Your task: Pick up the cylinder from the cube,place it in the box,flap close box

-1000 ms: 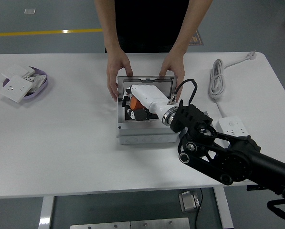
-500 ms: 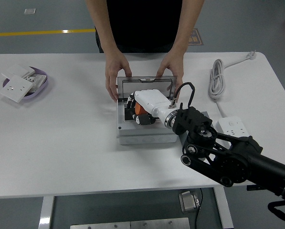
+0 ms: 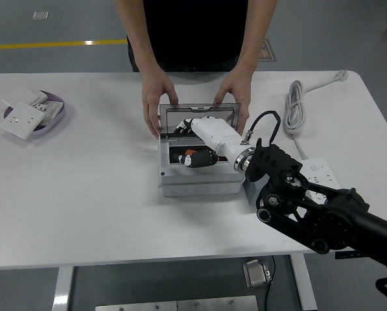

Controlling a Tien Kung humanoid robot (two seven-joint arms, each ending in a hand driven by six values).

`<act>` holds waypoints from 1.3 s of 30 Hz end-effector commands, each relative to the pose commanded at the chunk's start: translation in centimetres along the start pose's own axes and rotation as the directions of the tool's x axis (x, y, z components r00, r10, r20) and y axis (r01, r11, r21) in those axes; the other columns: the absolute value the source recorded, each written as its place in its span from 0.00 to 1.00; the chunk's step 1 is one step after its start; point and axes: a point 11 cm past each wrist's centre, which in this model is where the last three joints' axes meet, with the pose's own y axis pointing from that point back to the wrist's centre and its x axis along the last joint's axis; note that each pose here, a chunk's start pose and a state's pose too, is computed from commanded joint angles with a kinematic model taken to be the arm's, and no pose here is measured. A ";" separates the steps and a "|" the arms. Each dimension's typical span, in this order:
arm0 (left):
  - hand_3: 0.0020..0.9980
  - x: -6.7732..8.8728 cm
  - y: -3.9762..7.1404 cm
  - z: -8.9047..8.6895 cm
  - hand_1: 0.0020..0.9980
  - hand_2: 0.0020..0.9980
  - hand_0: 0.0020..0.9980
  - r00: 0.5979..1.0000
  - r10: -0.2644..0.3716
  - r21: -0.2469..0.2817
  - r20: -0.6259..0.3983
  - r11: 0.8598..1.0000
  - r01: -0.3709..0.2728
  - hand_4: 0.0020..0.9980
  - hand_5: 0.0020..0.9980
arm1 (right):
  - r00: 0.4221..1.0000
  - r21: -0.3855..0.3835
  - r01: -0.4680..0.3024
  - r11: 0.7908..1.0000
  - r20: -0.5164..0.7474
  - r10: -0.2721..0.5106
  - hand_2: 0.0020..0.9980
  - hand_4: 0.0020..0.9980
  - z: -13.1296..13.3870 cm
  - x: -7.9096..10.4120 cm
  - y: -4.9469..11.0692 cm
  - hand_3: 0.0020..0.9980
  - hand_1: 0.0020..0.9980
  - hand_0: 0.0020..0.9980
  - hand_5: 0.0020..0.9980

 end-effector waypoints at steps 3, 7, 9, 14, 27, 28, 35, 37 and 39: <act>0.61 0.0 0.0 -0.2 0.63 0.58 0.58 1.000 0.001 0.004 0.002 1.000 -0.001 0.74 0.16 | 0.994 0.030 -0.052 0.998 0.100 0.048 0.71 0.86 -0.4 3.0 0.5 0.74 0.70 0.93 0.47; 0.61 0.1 0.0 -0.3 0.63 0.58 0.58 1.000 0.003 0.006 0.005 1.000 -0.003 0.74 0.16 | 0.973 0.054 -0.093 0.994 0.218 0.079 0.71 0.86 -1.3 6.5 0.6 0.74 0.70 0.93 0.47; 0.61 0.2 0.0 -0.2 0.63 0.58 0.58 1.000 0.004 0.005 0.006 1.000 -0.004 0.74 0.16 | 0.961 0.047 -0.096 0.994 0.266 0.080 0.71 0.85 -1.4 7.7 0.3 0.71 0.68 0.83 0.47; 0.61 0.2 0.0 -0.1 0.63 0.58 0.58 1.000 0.004 0.003 0.008 1.000 -0.004 0.74 0.16 | 0.937 0.010 -0.069 0.998 0.343 0.061 0.71 0.83 -0.7 8.4 -1.0 0.73 0.67 0.69 0.46; 0.61 0.2 0.0 0.2 0.63 0.58 0.58 1.000 0.003 0.002 0.020 1.000 -0.003 0.74 0.16 | 0.909 -0.108 0.029 0.994 0.417 0.018 0.70 0.80 3.0 6.7 -4.0 0.73 0.64 0.57 0.44; 0.61 0.1 0.0 0.2 0.63 0.58 0.58 1.000 0.003 0.001 0.020 1.000 -0.003 0.74 0.16 | 0.910 -0.115 0.034 0.993 0.414 0.017 0.70 0.80 3.3 6.5 -4.0 0.73 0.64 0.57 0.44; 0.61 -0.1 0.0 0.0 0.63 0.58 0.58 1.000 -0.001 0.005 0.022 1.000 0.001 0.74 0.16 | 0.926 -0.126 0.050 0.991 0.378 0.002 0.69 0.80 4.0 5.6 -3.2 0.72 0.63 0.54 0.44; 0.61 -0.1 0.0 -0.1 0.63 0.58 0.58 1.000 -0.001 0.005 0.021 1.000 0.001 0.74 0.16 | 0.934 -0.120 0.043 0.992 0.356 0.003 0.69 0.80 3.8 5.9 -2.7 0.72 0.63 0.54 0.44; 0.61 0.0 0.0 -0.1 0.63 0.58 0.58 1.000 0.001 0.005 0.020 1.000 -0.001 0.74 0.16 | 0.946 -0.110 0.036 0.993 0.324 0.001 0.69 0.79 3.5 6.3 -2.2 0.73 0.63 0.53 0.44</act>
